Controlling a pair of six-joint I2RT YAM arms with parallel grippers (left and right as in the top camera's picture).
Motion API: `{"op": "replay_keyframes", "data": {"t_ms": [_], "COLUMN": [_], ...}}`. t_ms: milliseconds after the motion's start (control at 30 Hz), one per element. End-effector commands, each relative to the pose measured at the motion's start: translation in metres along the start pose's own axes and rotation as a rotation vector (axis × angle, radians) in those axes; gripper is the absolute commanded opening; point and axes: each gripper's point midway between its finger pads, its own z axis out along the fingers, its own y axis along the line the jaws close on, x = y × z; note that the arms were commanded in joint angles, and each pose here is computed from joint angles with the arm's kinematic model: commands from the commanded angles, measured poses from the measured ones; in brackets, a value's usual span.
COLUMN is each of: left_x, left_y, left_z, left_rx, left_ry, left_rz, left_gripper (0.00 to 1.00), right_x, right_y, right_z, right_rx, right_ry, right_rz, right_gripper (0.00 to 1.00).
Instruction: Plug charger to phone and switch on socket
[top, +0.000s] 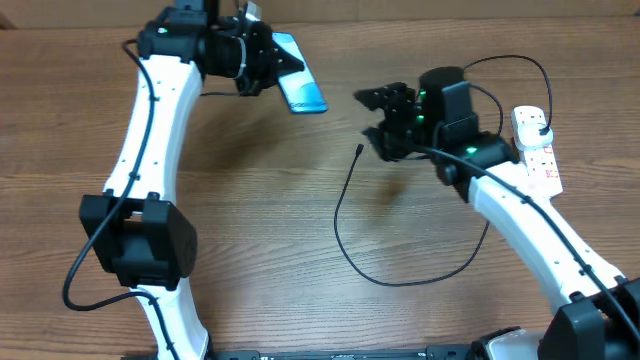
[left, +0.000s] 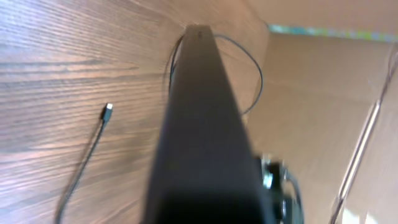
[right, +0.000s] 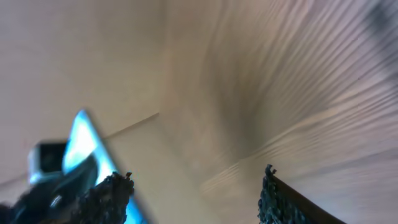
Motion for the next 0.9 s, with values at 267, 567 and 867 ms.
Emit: {"op": "replay_keyframes", "data": {"t_ms": [267, 567, 867], "left_x": [0.037, 0.054, 0.05], "left_y": [-0.008, -0.021, -0.019], "left_z": [-0.029, -0.032, -0.03], "left_rx": [0.152, 0.254, 0.223], "left_ry": [0.146, 0.195, 0.192], "left_rz": [0.311, 0.387, 0.303], "left_gripper": [0.04, 0.04, 0.04], "right_x": [-0.025, -0.027, -0.027], "right_y": [-0.032, -0.059, -0.095], "right_z": [-0.024, 0.008, 0.058], "right_rx": [0.115, 0.161, 0.231], "right_ry": [0.025, 0.124, 0.231], "right_rz": [-0.599, -0.6, -0.601], "right_gripper": [0.67, 0.59, 0.53]}}
